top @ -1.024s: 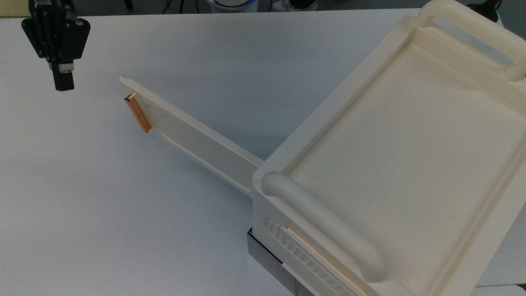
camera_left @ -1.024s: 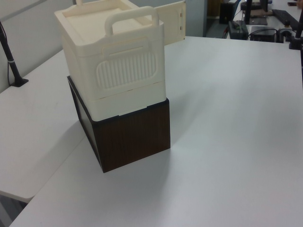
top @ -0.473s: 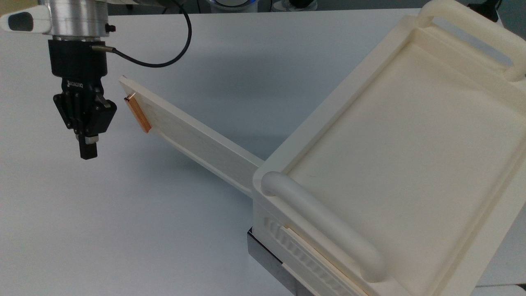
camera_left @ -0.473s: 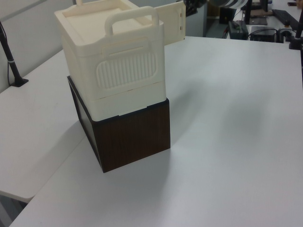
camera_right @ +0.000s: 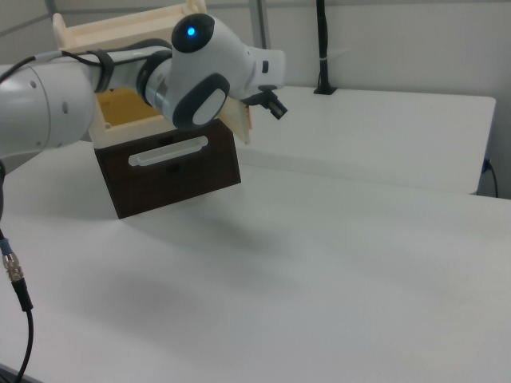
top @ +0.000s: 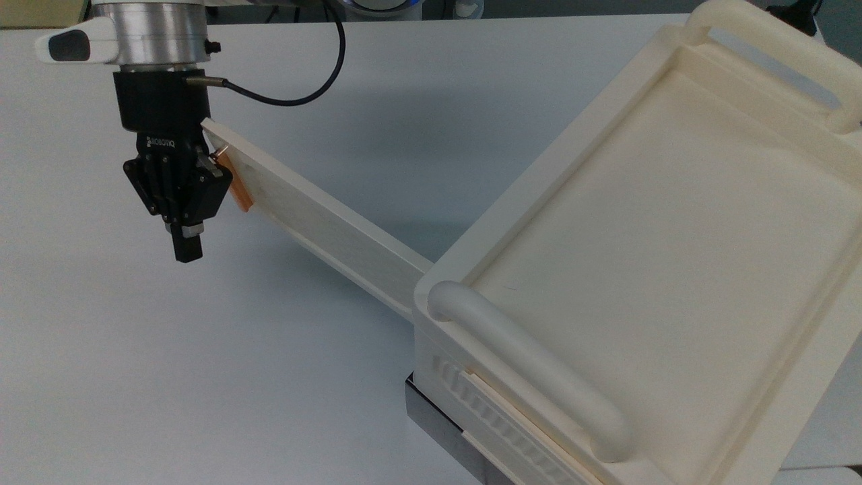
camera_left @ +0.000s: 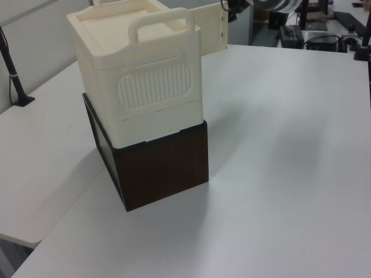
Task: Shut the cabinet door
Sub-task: 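Push the cream door with the gripper, swinging it toward the cabinet body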
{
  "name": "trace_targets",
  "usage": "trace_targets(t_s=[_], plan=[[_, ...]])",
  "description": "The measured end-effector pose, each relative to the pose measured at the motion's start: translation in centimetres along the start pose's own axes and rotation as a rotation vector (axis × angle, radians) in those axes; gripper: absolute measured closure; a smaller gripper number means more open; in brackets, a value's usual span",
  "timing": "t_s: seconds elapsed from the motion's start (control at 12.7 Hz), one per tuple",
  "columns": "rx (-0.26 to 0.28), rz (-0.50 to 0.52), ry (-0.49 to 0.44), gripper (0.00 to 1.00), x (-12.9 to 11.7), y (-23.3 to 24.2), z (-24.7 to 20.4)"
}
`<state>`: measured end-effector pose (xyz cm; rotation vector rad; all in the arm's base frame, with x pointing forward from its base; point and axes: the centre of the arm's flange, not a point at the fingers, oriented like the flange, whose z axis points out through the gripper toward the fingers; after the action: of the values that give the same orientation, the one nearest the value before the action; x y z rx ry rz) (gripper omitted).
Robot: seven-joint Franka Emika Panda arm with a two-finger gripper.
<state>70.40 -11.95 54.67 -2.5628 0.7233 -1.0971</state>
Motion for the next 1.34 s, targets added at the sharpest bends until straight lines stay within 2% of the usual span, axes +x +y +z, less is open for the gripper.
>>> trace_targets(t_s=[0.39,0.79,1.34], plan=[[0.007,-0.038,-0.222,0.99,-1.0,-1.8,-3.6],[0.034,-0.106,-0.421,0.99,-3.9,-4.8,-5.1],[0.125,-0.211,-0.515,0.99,-8.8,-12.6,-5.7]])
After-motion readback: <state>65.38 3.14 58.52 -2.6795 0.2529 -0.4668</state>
